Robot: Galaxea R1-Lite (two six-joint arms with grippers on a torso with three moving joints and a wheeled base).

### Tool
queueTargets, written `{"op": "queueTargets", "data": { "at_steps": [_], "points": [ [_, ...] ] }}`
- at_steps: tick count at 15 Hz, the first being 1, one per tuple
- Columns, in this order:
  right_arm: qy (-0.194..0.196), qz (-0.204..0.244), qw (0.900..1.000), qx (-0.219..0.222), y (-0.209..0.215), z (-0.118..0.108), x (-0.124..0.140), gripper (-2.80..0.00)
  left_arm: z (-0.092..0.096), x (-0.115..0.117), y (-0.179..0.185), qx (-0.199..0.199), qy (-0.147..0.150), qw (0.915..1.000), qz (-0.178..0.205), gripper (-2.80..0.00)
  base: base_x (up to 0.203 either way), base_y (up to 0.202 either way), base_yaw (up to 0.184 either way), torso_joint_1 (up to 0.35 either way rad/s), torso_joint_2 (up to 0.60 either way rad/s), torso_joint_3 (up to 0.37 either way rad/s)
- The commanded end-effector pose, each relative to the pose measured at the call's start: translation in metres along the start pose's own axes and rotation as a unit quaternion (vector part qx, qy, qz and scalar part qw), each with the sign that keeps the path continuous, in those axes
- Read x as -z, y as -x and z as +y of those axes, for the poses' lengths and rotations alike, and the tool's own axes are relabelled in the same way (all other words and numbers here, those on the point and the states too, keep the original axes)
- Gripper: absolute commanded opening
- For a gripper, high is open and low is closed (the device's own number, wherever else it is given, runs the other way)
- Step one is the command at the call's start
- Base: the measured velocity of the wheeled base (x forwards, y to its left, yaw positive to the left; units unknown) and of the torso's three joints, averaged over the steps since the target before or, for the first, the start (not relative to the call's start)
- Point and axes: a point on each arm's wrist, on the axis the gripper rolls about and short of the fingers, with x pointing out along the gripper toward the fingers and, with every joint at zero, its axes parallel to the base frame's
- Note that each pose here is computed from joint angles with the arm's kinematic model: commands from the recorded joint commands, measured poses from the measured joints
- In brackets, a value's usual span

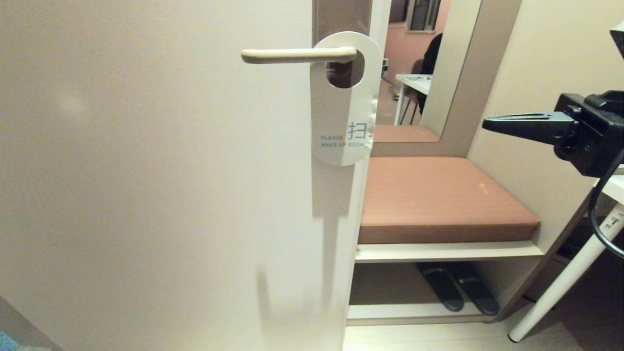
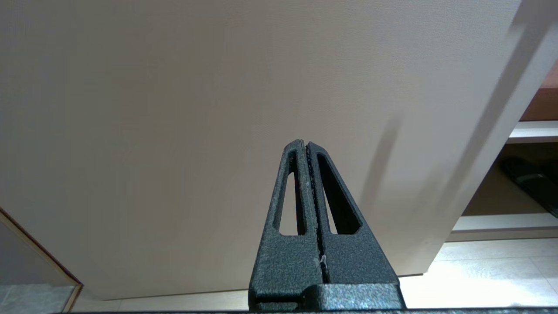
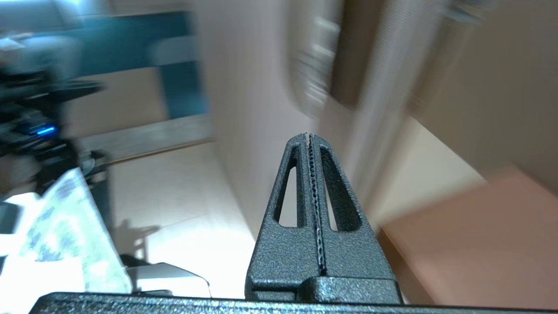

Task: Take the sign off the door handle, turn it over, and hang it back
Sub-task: Take down the sign

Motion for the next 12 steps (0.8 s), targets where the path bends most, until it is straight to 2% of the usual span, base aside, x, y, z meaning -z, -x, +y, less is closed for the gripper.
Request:
{"op": "queueTargets", "data": {
  "at_steps": [1, 5, 12],
  "points": [
    [0.006, -0.005, 0.999, -0.05, -0.027, -0.007, 0.012, -2.8, 0.0, 0.0, 0.0, 0.0, 0.0, 1.0, 0.0, -2.8, 0.0, 0.0, 0.0, 0.0, 0.0, 0.0],
    [0.006, -0.005, 0.995, -0.1, -0.061, -0.011, 0.025, -2.8, 0.0, 0.0, 0.0, 0.0, 0.0, 1.0, 0.0, -2.8, 0.0, 0.0, 0.0, 0.0, 0.0, 0.0],
    [0.037, -0.021, 0.994, -0.103, -0.092, -0.046, 0.033, -2.8, 0.0, 0.0, 0.0, 0.0, 0.0, 1.0, 0.0, -2.8, 0.0, 0.0, 0.0, 0.0, 0.0, 0.0]
  ]
}}
